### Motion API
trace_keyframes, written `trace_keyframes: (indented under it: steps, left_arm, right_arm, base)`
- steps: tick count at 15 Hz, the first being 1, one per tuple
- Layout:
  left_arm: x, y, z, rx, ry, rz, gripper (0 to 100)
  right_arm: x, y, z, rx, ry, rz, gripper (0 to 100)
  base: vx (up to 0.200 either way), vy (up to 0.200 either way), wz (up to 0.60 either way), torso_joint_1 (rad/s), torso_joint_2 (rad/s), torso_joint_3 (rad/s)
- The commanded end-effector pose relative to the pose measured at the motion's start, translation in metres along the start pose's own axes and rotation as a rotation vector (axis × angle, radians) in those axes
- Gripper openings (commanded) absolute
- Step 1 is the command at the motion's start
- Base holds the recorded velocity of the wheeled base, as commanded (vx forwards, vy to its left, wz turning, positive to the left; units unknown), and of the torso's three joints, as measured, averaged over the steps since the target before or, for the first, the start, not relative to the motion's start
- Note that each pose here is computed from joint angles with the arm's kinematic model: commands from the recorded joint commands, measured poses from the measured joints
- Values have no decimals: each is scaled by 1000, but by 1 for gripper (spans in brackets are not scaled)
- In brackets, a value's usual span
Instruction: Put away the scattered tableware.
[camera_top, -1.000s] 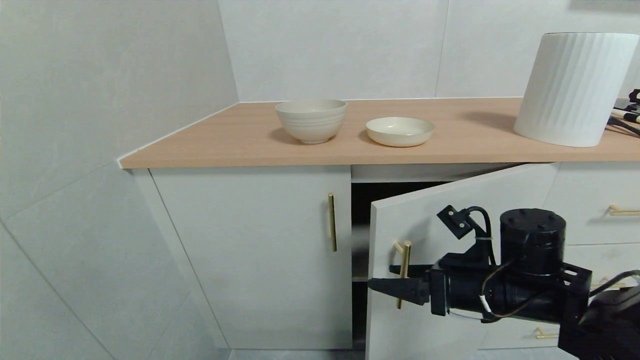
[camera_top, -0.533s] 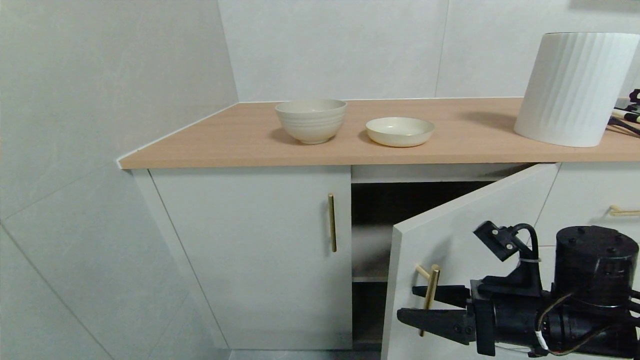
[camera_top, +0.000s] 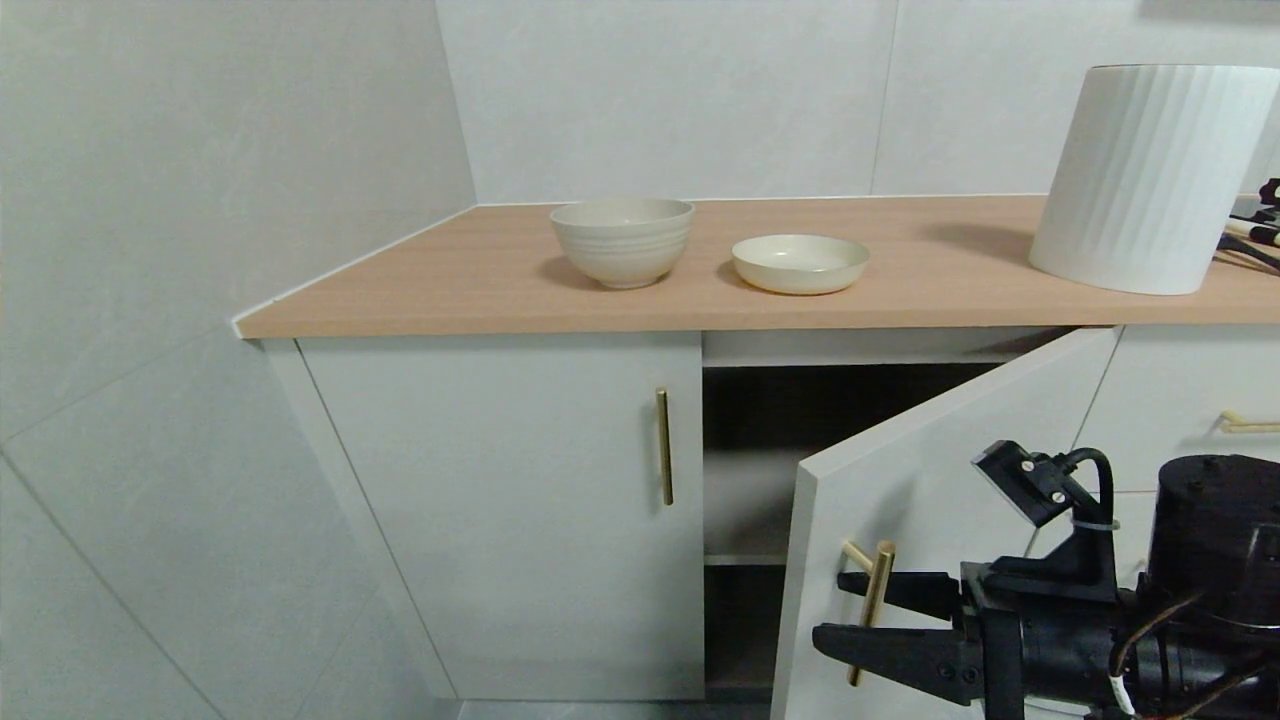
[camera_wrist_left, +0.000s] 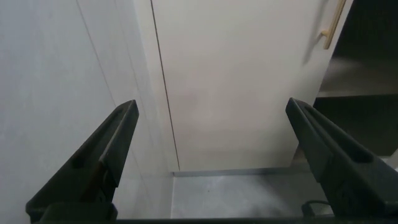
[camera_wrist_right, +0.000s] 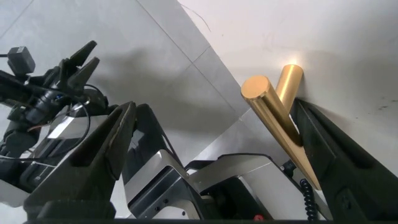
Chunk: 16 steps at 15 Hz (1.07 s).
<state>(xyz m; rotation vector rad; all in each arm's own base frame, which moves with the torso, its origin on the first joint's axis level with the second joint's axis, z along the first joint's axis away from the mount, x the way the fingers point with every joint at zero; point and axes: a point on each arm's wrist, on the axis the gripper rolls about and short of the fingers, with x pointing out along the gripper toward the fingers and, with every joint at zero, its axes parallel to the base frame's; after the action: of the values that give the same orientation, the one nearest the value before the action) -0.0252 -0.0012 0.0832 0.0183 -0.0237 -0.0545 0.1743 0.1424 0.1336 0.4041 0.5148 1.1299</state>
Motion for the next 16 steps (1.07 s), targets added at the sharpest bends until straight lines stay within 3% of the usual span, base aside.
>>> trace_keyframes:
  steps: [1,2,4,5,7,9,10,11,12,15,16]
  left_arm:
    - [-8,-2,40,2,-39,-129,100]
    - [-7,-3,53,-5,-19,-171,100]
    - [15,-4,102,-38,79,-311,100]
    - [25,-4,113,-45,107,-346,100]
    - [73,-3,136,-90,248,-435,100]
    - [120,-9,132,-131,391,-548,100]
    - [144,-19,122,-170,473,-613,100]
    - [154,-25,118,-191,504,-637,100]
    - [177,-39,106,-230,552,-685,100]
    - [213,-70,80,-264,594,-775,100]
    - [215,-73,77,-266,600,-787,100]
  right_arm:
    - [0,1,0,-2,-1,3,100]
    - [0,0,0,0,1,2,100]
    - [1,2,-1,-1,12,18,100]
    - [1,3,-2,-1,16,23,100]
    - [1,3,-3,1,21,24,100]
    - [2,3,-3,1,22,25,100]
    - [2,3,-4,2,23,24,100]
    - [2,3,-4,2,23,24,100]
    - [2,3,-4,2,23,24,100]
    - [1,3,-3,-1,20,26,100]
    - [1,3,-3,-1,20,26,100]
  base:
    - [0,0,0,0,0,0]
    - [0,0,0,0,0,0]
    - [0,0,0,0,0,0]
    - [0,0,0,0,0,0]
    - [0,0,0,0,0,0]
    - [0,0,0,0,0,0]
    - [0,0,0,0,0,0]
    - [0,0,0,0,0,0]
    - [0,0,0,0,0,0]
    - [0,0,0,0,0,0]
    - [0,0,0,0,0,0]
